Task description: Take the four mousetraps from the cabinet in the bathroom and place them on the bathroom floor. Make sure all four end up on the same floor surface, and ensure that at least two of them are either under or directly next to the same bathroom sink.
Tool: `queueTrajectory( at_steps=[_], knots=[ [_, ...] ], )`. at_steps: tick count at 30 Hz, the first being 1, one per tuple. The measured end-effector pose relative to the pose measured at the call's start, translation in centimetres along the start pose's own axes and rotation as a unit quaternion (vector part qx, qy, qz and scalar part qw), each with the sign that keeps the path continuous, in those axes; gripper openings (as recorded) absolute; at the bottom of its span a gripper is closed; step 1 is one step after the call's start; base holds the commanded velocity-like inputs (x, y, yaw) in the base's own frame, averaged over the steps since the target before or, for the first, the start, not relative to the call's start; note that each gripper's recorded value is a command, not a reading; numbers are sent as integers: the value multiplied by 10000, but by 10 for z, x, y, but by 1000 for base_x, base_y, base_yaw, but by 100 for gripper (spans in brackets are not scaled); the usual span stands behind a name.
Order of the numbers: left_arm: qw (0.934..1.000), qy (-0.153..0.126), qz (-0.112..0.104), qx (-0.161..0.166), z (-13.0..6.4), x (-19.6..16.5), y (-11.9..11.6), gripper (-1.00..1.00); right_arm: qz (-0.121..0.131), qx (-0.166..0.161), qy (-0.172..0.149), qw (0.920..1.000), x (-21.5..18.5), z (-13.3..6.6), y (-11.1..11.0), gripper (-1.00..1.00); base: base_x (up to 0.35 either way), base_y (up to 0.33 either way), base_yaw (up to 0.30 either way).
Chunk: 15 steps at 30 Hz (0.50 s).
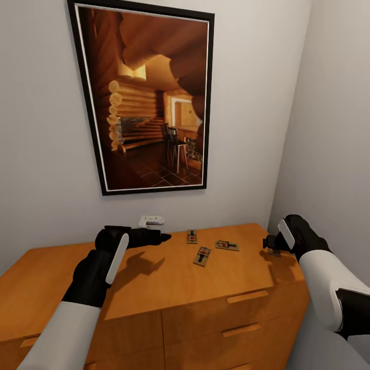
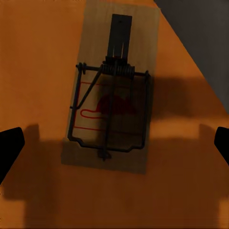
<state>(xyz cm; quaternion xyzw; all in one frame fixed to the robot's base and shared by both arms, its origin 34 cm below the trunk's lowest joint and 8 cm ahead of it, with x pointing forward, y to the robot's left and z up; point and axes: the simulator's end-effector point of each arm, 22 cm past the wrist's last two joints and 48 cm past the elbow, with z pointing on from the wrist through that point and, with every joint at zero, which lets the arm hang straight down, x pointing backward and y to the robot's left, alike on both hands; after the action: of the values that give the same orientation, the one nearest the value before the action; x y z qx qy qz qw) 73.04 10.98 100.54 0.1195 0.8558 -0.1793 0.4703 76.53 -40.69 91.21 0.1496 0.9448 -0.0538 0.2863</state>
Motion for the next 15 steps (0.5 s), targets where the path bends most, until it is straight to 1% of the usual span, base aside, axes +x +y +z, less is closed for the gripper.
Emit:
queueTrajectory(
  at_steps=[15],
  knots=[
    [10000, -2, -4, 12, 0, 0, -1, 100, -2, -1, 1, 10000, 0, 0, 0, 100, 15, 0, 0]
  ],
)
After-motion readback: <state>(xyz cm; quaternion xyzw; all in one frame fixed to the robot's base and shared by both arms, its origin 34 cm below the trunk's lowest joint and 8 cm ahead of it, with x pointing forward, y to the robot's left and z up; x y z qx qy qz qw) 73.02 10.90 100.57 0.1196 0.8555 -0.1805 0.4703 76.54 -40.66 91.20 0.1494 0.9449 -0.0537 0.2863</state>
